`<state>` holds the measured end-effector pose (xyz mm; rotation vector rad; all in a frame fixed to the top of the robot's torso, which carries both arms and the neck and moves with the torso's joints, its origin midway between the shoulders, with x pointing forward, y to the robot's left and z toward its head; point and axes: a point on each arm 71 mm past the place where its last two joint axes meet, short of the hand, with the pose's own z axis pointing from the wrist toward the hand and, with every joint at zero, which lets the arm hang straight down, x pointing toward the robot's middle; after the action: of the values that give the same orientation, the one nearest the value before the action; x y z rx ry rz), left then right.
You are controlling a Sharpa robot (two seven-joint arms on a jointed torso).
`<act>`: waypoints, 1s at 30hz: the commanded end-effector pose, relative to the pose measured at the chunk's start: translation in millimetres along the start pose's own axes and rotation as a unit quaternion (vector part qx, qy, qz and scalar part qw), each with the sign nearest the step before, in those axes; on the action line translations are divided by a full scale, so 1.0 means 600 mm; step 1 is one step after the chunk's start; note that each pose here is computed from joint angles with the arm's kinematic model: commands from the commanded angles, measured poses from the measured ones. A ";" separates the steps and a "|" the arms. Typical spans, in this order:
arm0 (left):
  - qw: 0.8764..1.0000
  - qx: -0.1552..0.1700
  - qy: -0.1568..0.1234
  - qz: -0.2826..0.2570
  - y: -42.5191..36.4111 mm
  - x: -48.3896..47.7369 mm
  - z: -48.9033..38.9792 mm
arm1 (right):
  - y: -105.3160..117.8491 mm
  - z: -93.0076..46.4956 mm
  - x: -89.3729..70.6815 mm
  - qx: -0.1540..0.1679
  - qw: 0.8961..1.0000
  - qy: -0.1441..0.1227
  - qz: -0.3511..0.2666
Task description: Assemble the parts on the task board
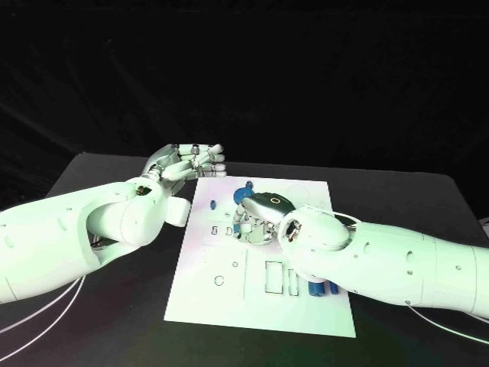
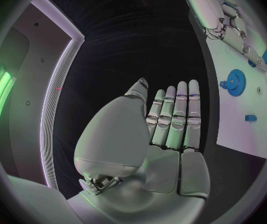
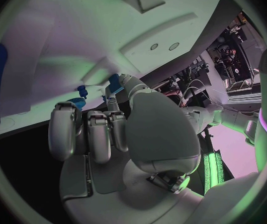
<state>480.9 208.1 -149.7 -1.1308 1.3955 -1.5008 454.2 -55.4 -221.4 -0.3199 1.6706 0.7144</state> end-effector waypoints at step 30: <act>1.000 -0.011 0.002 0.001 0.002 -0.001 0.002 | -0.011 0.003 0.008 0.005 1.000 0.004 -0.006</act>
<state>482.4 210.3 -151.6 -1.1453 1.4092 -1.4827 458.4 -58.6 -226.8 -0.3149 1.6736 0.7026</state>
